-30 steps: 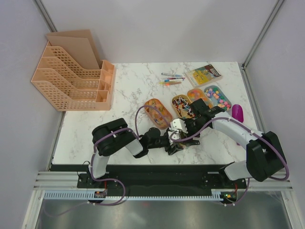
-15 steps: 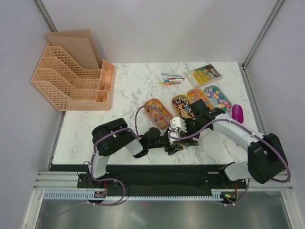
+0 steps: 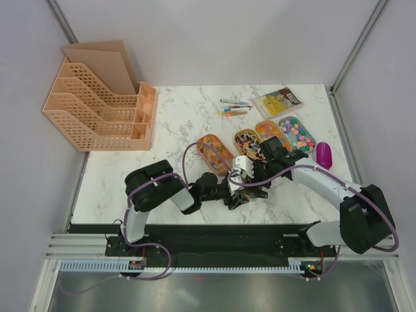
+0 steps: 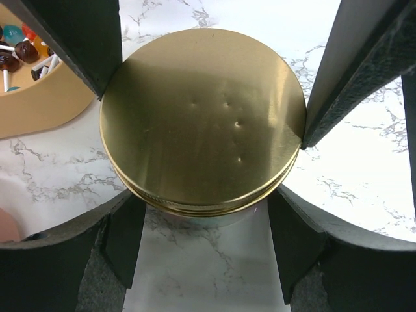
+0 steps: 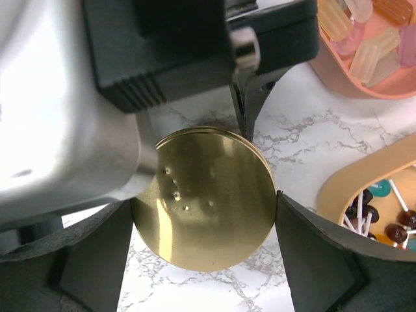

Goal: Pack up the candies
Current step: Screw the bottle lid onto the packing bottle.

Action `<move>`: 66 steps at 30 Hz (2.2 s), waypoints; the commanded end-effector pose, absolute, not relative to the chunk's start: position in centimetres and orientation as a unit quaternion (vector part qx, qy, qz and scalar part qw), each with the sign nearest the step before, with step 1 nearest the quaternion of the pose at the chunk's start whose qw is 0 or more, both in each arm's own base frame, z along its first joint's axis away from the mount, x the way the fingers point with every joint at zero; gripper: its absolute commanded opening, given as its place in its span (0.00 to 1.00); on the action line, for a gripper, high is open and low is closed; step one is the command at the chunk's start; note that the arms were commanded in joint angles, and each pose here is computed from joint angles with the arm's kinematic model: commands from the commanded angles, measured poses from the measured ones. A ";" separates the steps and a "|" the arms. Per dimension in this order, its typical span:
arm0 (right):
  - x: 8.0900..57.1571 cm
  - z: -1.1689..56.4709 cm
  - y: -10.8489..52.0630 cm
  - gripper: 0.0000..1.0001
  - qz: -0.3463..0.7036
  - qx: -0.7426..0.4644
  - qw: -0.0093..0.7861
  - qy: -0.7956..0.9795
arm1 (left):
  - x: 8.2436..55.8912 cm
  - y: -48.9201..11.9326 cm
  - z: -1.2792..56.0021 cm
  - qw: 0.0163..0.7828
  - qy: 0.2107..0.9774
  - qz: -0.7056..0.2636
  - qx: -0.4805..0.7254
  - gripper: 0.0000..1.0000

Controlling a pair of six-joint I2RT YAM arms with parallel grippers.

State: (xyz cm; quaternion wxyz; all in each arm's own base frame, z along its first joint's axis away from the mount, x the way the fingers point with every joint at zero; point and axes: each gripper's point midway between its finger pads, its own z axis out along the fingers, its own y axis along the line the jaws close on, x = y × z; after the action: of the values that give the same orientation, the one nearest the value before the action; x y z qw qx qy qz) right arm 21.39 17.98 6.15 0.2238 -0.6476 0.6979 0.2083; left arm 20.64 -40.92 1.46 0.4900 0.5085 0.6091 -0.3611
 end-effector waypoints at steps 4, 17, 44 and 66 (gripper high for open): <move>16.7 1.5 12.5 0.65 0.144 -0.558 0.089 0.813 | 19.2 -34.1 -8.5 0.367 0.699 -0.235 0.566 0.04; 16.7 1.0 11.1 0.64 0.107 -0.549 0.069 0.826 | 19.4 -34.1 -8.6 0.367 0.700 -0.231 0.567 0.06; 20.9 10.3 16.1 0.98 0.151 -0.589 0.254 0.752 | 18.9 -34.4 4.0 0.372 0.677 -0.257 0.580 1.00; 20.1 5.9 17.3 0.98 0.195 -0.611 0.219 0.735 | 23.4 -38.7 13.8 0.368 0.704 -0.380 0.475 0.03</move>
State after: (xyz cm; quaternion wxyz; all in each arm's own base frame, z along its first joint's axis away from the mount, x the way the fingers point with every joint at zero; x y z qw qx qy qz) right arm 22.44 17.18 7.72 0.2626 -0.5827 0.7494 0.1729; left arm 21.34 -32.63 4.93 0.2926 0.5236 0.7537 -0.2686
